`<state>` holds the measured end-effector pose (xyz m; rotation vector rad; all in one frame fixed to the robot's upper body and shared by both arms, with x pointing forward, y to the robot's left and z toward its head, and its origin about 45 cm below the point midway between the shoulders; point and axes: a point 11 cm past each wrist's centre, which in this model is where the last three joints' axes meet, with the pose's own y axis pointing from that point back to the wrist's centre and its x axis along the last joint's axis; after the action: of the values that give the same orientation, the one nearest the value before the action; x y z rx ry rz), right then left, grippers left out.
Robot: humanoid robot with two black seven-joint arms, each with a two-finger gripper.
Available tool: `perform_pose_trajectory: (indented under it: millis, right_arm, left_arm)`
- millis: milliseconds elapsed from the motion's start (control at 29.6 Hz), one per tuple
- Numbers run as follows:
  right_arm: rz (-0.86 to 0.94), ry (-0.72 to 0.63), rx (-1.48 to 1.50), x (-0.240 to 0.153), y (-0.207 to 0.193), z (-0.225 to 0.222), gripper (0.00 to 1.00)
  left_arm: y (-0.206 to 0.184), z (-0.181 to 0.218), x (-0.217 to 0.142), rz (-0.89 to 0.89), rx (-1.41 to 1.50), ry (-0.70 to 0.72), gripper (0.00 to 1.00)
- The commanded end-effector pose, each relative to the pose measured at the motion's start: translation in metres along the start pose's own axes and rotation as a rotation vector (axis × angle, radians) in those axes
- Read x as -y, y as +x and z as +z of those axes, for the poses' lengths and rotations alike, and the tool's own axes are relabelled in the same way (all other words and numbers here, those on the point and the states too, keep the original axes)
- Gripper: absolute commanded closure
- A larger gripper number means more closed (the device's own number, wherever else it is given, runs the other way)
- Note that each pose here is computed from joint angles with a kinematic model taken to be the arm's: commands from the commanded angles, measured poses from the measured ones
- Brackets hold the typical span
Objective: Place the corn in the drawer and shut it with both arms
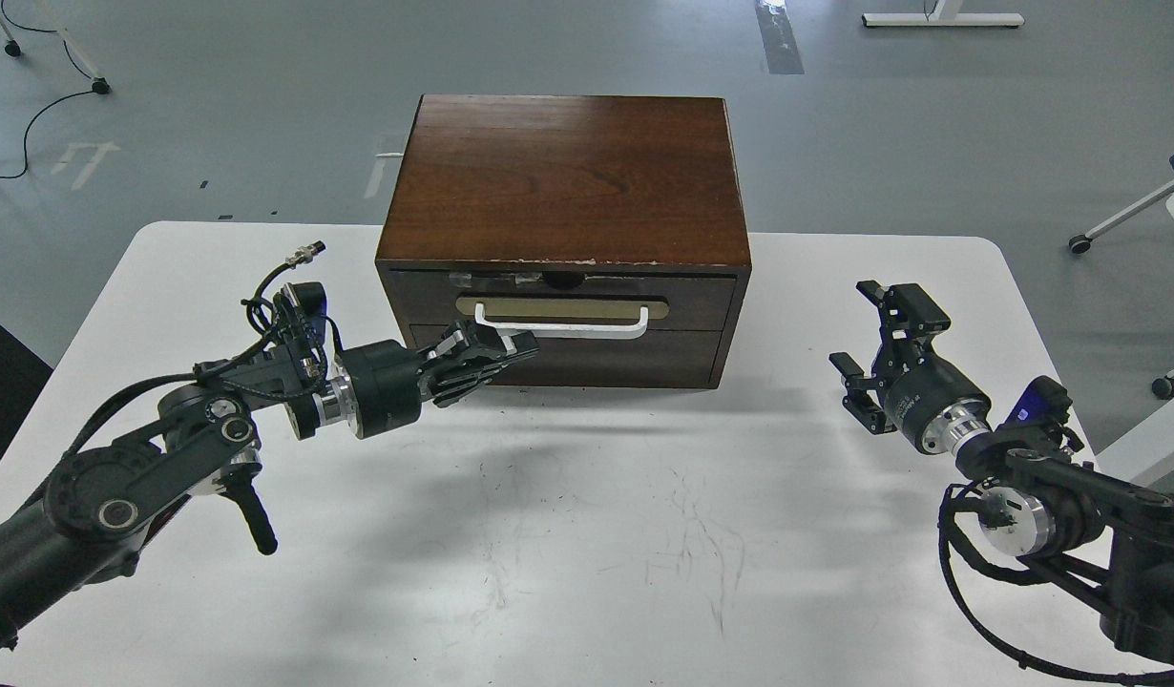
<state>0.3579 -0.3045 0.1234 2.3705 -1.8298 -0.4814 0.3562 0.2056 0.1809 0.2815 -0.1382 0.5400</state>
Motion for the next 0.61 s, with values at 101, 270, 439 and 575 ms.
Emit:
perform_pose_trajectory:
  millis: [101,270,439,575]
  right_arm:
    - [0.000,0.000,0.000,0.000,0.000,0.000,0.00]
    - [0.001,0.000,0.001,0.000,0.000,0.000,0.00]
    - [0.000,0.002,0.000,0.000,0.000,-0.001,0.00]
    - [0.004,0.006,0.000,0.000,0.002,-0.002,0.00]
  left_arm:
    - [0.002,0.001,0.000,0.007,-0.006,-0.006,1.00]
    - [-0.003,-0.001,-0.004,-0.011,-0.003,0.003,1.00]
    - [-0.005,0.003,-0.013,-0.022,0.013,-0.005,1.00]
    - [-0.011,0.020,-0.022,-0.047,0.029,-0.067,1.00]
